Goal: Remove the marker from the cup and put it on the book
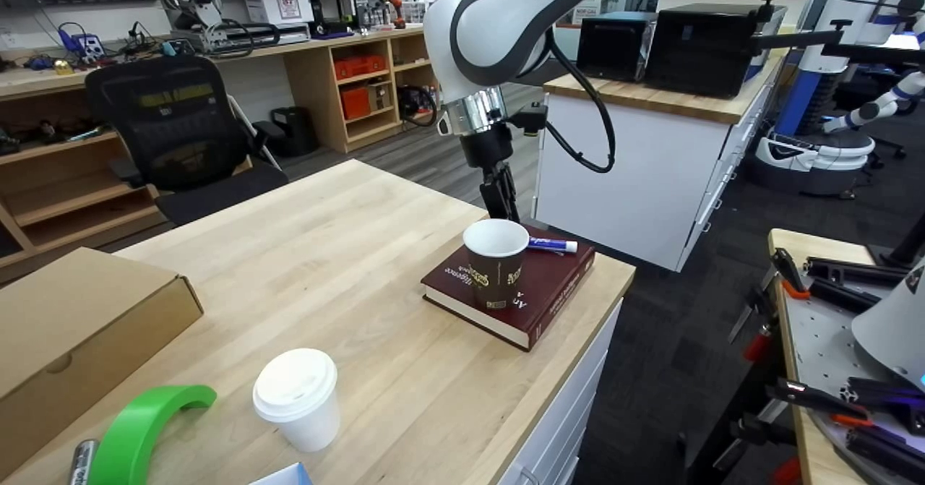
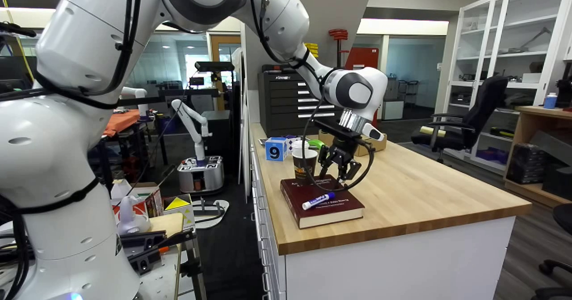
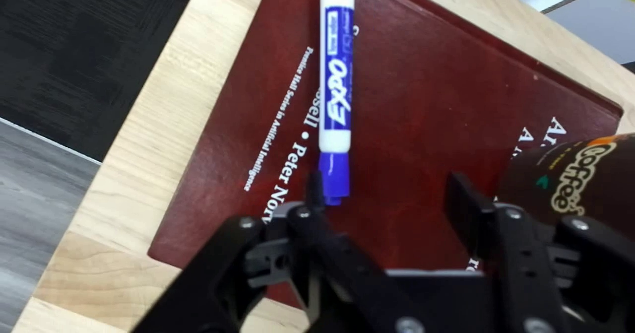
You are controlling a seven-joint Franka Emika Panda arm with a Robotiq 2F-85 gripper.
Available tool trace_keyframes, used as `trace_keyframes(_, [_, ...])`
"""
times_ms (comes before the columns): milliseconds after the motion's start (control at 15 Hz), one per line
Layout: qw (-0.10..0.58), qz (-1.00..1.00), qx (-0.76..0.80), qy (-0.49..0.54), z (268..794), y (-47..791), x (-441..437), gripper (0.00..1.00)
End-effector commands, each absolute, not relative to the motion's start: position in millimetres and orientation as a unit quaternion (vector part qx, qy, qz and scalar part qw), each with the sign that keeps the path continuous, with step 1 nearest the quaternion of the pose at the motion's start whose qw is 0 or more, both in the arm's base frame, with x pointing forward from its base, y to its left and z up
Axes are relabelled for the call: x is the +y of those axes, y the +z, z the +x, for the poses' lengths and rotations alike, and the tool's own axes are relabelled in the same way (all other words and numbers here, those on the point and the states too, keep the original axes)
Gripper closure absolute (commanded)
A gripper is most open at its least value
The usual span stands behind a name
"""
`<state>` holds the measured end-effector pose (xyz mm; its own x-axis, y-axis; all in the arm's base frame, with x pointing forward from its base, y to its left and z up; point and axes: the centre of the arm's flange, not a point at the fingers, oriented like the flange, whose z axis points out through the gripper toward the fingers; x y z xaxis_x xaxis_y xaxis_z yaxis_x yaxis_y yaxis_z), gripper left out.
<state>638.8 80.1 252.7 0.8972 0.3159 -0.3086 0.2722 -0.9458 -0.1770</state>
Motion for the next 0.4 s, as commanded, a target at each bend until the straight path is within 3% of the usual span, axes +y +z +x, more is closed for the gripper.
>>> trace_keyframes(0, [0.074,-0.978,-0.143,0.133,628,272,77,0.05])
trace_keyframes(67, [0.077,-0.979,-0.143,0.124,627,275,76,0.0])
trace_keyframes(133, [0.067,-0.976,-0.149,0.146,644,260,81,0.17])
trace_keyframes(333, [0.068,-0.977,-0.148,0.135,644,268,81,0.0])
